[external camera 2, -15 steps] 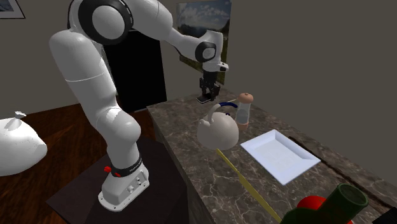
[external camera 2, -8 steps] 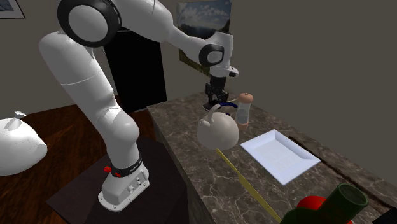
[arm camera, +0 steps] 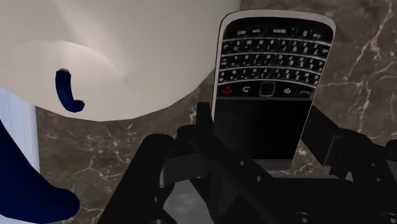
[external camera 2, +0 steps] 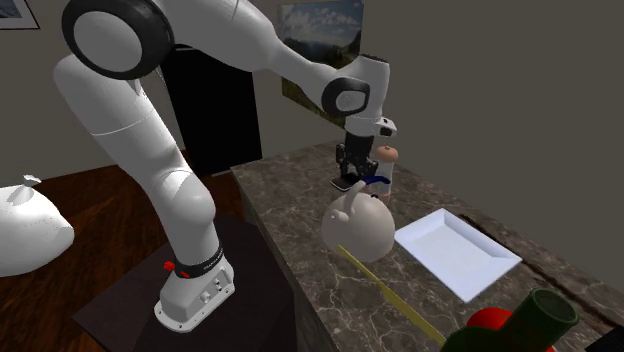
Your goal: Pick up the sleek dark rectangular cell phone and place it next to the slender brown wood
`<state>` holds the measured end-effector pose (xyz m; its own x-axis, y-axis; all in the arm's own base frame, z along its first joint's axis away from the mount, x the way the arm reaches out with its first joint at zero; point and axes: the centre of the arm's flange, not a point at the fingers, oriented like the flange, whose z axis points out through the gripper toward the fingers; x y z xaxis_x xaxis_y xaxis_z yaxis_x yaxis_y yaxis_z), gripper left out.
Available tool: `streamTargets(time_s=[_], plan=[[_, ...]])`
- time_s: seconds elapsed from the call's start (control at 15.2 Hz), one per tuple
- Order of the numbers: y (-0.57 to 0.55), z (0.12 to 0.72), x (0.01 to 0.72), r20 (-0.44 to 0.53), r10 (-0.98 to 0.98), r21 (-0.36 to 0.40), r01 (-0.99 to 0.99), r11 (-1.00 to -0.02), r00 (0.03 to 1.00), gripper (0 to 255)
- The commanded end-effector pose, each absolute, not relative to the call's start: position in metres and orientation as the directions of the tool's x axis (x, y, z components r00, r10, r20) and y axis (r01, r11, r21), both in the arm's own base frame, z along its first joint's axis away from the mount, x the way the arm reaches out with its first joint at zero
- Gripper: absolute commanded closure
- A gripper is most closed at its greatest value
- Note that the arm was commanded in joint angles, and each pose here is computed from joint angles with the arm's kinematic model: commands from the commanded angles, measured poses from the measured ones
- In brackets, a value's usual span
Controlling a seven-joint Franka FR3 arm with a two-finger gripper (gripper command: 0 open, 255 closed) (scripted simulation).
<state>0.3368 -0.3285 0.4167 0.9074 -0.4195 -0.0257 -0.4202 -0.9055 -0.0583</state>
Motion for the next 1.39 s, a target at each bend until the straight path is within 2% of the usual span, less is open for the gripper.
streamTargets(time_s=[0.0,1.32], plan=[[-0.348,0.419,0.318,-0.027,-0.419,-0.058,-0.419,-0.906,0.908,255],[-0.539,0.419,0.135,-0.027,-0.419,-0.058,-0.419,-0.906,0.908,255]])
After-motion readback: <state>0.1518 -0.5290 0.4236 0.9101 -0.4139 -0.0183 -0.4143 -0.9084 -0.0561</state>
